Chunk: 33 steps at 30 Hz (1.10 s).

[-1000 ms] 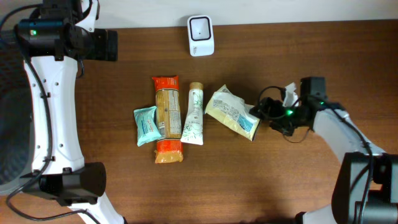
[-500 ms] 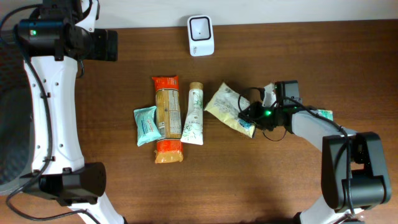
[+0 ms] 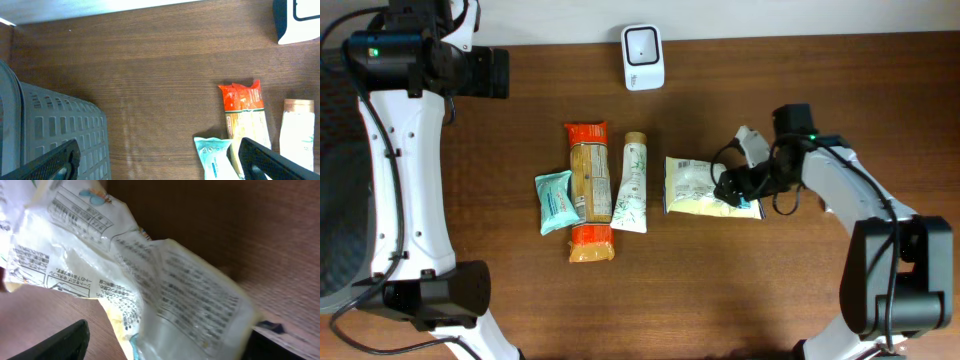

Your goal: Scan the item barcode

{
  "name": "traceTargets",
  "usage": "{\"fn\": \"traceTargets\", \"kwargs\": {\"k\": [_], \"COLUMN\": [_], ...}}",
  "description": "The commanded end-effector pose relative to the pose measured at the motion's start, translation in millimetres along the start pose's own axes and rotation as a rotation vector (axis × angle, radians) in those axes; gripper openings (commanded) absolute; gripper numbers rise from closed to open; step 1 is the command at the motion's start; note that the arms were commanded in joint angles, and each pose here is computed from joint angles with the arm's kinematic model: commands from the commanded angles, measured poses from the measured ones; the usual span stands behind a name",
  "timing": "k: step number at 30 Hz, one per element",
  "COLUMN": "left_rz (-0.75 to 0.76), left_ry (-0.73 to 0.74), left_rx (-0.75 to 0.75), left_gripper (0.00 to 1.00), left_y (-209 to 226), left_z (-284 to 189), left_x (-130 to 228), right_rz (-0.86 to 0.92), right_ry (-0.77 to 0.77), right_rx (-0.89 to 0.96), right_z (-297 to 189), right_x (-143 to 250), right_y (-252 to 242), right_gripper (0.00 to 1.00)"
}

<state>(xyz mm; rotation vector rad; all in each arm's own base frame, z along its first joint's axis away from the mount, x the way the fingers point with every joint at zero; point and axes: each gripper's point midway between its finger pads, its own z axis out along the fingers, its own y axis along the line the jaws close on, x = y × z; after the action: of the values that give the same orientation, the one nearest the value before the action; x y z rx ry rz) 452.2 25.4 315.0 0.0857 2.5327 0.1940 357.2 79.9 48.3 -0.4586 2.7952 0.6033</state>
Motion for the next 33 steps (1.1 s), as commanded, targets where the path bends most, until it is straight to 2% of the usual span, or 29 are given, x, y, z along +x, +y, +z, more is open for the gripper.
{"fn": "traceTargets", "kwargs": {"k": [1,2,7,8,10,12,15,16,17,20,24,27,29,33], "left_rz": [0.012,0.012,0.012,0.012,0.012,0.012,0.012,0.012,0.012,0.012,0.012,0.012,0.012,0.012], "left_ry": [-0.031,-0.031,-0.031,-0.031,-0.031,-0.031,-0.031,-0.031,-0.031,-0.031,-0.031,-0.031,-0.031,-0.031], "left_rx": [-0.002,-0.002,-0.002,-0.002,-0.002,-0.002,-0.002,-0.002,-0.002,-0.002,-0.002,-0.002,-0.002,-0.002], "left_gripper": [0.99,0.99,0.99,0.99,0.99,0.99,0.99,0.99,0.99,0.99,0.99,0.99,0.99,0.99], "left_y": [1.7,1.7,1.8,1.8,1.8,1.8,1.7,1.8,1.8,1.7,1.8,1.8,1.8,1.7], "left_z": [-12.4,-12.4,-12.4,-12.4,-12.4,-12.4,-12.4,-12.4,-12.4,-12.4,-12.4,-12.4,-12.4,-12.4], "left_x": [-3.5,-3.5,-3.5,-3.5,-3.5,-3.5,-3.5,-3.5,-3.5,-3.5,-3.5,-3.5,-3.5,-3.5], "right_rz": [0.161,0.232,0.297,0.304,0.298,0.305,0.352,0.372,0.370,0.195,-0.164,-0.414,-0.517,-0.553], "right_ry": [-0.088,-0.090,0.004,0.019,-0.002,-0.081,-0.130,-0.135,-0.147,-0.206,-0.329,-0.427,-0.478,-0.505], "right_rx": [-0.113,-0.140,-0.353,-0.365,-0.370,-0.436,-0.476,-0.476,-0.470,-0.451,-0.402,-0.243,-0.126,-0.107], "right_z": [-12.3,-7.8,38.6,46.7,50.3,36.6,20.6,13.3,2.1,-40.3,-104.7,-145.7,-163.0,-170.5], "right_x": [-16.2,-16.9,-2.3,0.7,-3.2,-18.6,-23.9,-25.0,-27.2,-38.5,-49.1,-56.4,-62.1,-64.1], "right_y": [-3.7,-8.2,11.5,11.5,7.0,1.6,-12.0,-16.8,-19.4,1.2,62.5,103.9,118.9,127.5], "right_gripper": [0.89,0.88,0.87,0.83,0.68,0.60,0.09,0.04,0.04,0.04,0.04,0.04,0.04,0.04]}}
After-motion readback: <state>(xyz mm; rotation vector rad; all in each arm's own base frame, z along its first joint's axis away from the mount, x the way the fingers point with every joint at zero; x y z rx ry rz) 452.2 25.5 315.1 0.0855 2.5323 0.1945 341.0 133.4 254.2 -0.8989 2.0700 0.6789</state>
